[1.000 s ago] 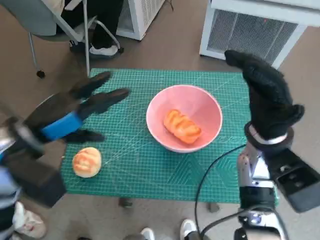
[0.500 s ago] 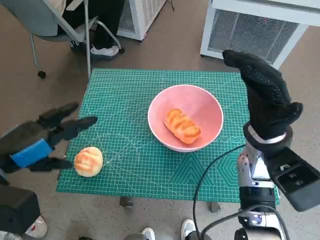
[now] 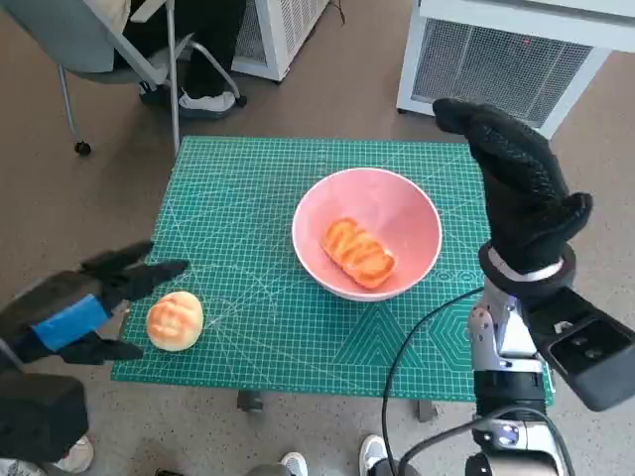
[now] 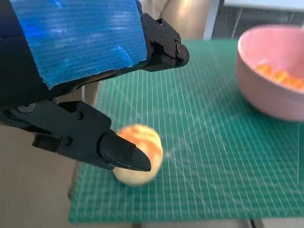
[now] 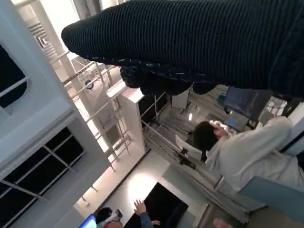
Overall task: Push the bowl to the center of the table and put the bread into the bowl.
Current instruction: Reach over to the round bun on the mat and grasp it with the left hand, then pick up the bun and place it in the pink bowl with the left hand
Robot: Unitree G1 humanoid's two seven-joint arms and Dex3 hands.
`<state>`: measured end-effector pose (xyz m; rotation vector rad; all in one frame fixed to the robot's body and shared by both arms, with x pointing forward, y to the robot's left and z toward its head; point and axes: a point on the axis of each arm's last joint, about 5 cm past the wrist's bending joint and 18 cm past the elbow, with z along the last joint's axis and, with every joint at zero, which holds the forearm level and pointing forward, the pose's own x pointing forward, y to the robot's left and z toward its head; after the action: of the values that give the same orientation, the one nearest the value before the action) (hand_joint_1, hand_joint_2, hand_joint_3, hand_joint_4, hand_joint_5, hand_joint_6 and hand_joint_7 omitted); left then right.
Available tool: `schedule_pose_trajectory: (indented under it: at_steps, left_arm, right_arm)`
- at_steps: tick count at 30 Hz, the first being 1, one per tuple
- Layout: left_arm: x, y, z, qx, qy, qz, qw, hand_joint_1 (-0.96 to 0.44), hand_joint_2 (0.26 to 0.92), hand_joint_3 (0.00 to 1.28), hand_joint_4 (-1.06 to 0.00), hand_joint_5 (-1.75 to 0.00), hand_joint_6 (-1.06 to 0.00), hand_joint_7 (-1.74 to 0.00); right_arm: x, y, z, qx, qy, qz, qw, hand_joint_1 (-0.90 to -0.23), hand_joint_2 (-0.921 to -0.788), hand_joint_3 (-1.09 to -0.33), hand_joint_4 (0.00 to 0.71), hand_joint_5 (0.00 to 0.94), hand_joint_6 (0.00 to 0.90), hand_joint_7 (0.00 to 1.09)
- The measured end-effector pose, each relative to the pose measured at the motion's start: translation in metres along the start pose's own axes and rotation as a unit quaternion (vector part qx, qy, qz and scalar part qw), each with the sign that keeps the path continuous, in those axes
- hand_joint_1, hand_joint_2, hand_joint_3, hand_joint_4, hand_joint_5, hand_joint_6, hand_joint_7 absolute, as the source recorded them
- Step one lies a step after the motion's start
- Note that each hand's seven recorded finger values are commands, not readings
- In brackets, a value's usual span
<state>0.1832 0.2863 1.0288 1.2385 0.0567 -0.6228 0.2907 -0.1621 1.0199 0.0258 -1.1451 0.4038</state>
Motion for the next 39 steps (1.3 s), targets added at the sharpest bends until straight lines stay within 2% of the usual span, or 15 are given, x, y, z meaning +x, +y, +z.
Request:
schedule_pose_trajectory:
  at_steps: [4, 8, 16, 18, 19, 20, 21, 22, 24, 27, 31, 35, 39]
  left_arm:
    - [0.010, -0.010, -0.006, -0.021, 0.012, -0.026, 0.999, -0.20, 0.838, 0.00, -0.24, -0.02, -0.37, -0.02]
    - [0.023, -0.020, -0.013, -0.036, 0.022, -0.044, 0.998, -0.20, 0.841, 0.00, -0.34, -0.03, -0.43, -0.03]
    - [0.045, -0.034, -0.024, -0.044, 0.033, -0.050, 0.997, -0.18, 0.865, 0.01, -0.63, -0.09, -0.62, -0.11]
    - [0.050, -0.035, -0.026, -0.042, 0.035, -0.038, 0.998, -0.15, 0.876, 0.01, -0.69, -0.12, -0.65, -0.20]
    - [0.052, -0.036, -0.027, -0.042, 0.036, -0.031, 0.998, -0.19, 0.887, 0.03, -0.73, -0.16, -0.64, -0.46]
    - [0.053, -0.036, -0.028, -0.040, 0.038, -0.023, 0.998, -0.22, 0.894, 0.06, -0.73, -0.21, -0.62, -0.64]
    - [0.055, -0.037, -0.029, -0.038, 0.039, -0.015, 0.998, -0.20, 0.904, 0.09, -0.69, -0.46, -0.60, -0.88]
    - [0.056, -0.038, -0.030, -0.035, 0.041, -0.007, 0.999, -0.13, 0.910, 0.11, -0.64, -0.73, -0.59, -1.04]
    - [0.058, -0.040, -0.032, -0.032, 0.041, 0.008, 0.999, -0.05, 0.916, 0.12, -0.61, -1.01, -0.59, -1.18]
    - [0.059, -0.043, -0.033, -0.020, 0.038, 0.023, 0.999, -0.02, 0.919, 0.12, -0.60, -1.17, -0.59, -1.21]
    - [0.058, -0.042, -0.034, -0.016, 0.033, 0.036, 0.999, 0.00, 0.920, 0.13, -0.58, -1.27, -0.59, -1.20]
    - [0.054, -0.035, -0.033, -0.014, 0.027, 0.052, 0.998, 0.00, 0.921, 0.14, -0.54, -1.31, -0.61, -1.20]
    - [0.047, -0.020, -0.024, -0.006, 0.006, 0.088, 0.996, 0.00, 0.921, 0.14, -0.53, -1.30, -0.61, -1.22]
  right_arm:
    - [0.0002, 0.000, 0.000, 0.001, 0.000, 0.001, 1.0000, -0.579, -0.921, -0.853, -0.001, 0.466, -0.001, 0.67]
    - [0.0005, -0.001, 0.001, 0.000, 0.000, 0.002, 1.0000, -0.581, -0.921, -0.855, -0.001, 0.468, -0.001, 0.67]
    - [0.0006, -0.001, 0.001, 0.000, -0.001, 0.003, 1.0000, -0.582, -0.921, -0.859, -0.001, 0.469, -0.001, 0.67]
    - [0.0007, -0.001, 0.001, -0.001, -0.002, 0.003, 1.0000, -0.582, -0.921, -0.859, -0.001, 0.469, -0.001, 0.67]
    - [0.0007, -0.001, 0.001, -0.001, -0.002, 0.003, 1.0000, -0.582, -0.921, -0.859, -0.001, 0.469, -0.001, 0.67]
    - [0.0007, -0.001, 0.001, -0.001, -0.002, 0.003, 1.0000, -0.581, -0.921, -0.859, -0.001, 0.469, -0.001, 0.67]
    - [0.0007, -0.001, 0.001, -0.001, -0.002, 0.003, 1.0000, -0.580, -0.921, -0.859, -0.001, 0.469, -0.001, 0.67]
    - [0.0008, -0.001, 0.001, -0.001, -0.002, 0.003, 1.0000, -0.580, -0.921, -0.858, -0.001, 0.469, -0.001, 0.67]
    - [0.0008, -0.001, 0.001, -0.002, -0.003, 0.003, 1.0000, -0.580, -0.921, -0.856, -0.001, 0.469, -0.001, 0.67]
    - [0.0007, -0.002, 0.002, -0.003, -0.004, 0.002, 1.0000, -0.580, -0.921, -0.854, -0.001, 0.470, -0.001, 0.67]
    - [0.0007, -0.002, 0.002, -0.003, -0.005, 0.003, 1.0000, -0.580, -0.921, -0.852, -0.001, 0.473, -0.001, 0.67]
    - [0.0006, -0.002, 0.002, -0.004, -0.005, 0.002, 1.0000, -0.580, -0.921, -0.853, -0.001, 0.474, -0.001, 0.68]
    - [0.0006, -0.003, 0.002, -0.007, -0.006, 0.002, 1.0000, -0.576, -0.921, -0.851, -0.001, 0.475, -0.001, 0.68]
